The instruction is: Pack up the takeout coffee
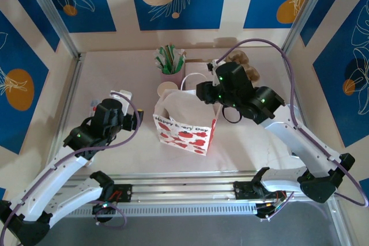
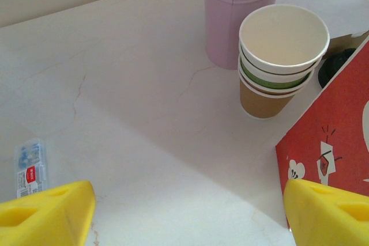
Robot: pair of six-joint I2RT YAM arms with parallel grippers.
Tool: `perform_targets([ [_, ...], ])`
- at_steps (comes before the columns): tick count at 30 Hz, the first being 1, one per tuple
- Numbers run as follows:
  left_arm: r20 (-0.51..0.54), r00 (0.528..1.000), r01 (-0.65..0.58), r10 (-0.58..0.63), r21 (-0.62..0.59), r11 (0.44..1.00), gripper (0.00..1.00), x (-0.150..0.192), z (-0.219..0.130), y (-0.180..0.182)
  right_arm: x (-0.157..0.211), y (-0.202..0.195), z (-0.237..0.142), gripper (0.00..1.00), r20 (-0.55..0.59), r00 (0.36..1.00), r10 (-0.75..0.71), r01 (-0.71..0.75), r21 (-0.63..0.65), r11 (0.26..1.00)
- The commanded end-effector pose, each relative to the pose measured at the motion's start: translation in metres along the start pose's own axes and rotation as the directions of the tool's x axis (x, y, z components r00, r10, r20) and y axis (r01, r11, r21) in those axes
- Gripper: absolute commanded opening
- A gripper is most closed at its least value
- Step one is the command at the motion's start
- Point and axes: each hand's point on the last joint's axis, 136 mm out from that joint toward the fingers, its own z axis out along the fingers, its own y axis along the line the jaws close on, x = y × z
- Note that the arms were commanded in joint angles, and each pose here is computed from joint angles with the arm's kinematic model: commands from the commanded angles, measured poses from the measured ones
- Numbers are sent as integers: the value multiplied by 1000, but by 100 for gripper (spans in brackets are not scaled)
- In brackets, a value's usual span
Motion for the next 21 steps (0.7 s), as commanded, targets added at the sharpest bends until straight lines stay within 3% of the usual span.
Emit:
perform_targets([
  [1,9,1000,-6,6,-3,1000,85,-1,1,2,7,-5,2,32,-4,999,-34,34,-23,999],
  [7,4,1000,-8,8,0,1000,85,0,2,1,23,-6,18,34,-55,998,-31,28,-52,998],
  [16,9,1000,-6,6,-2,1000,85,-1,1,2,59,38,17,35,-158,983,-89,51,-228,972],
  [21,37,999,7,-6,-9,1000,86,-6,-3,4,36,39,-24,43,-62,994,-93,77,-227,971],
])
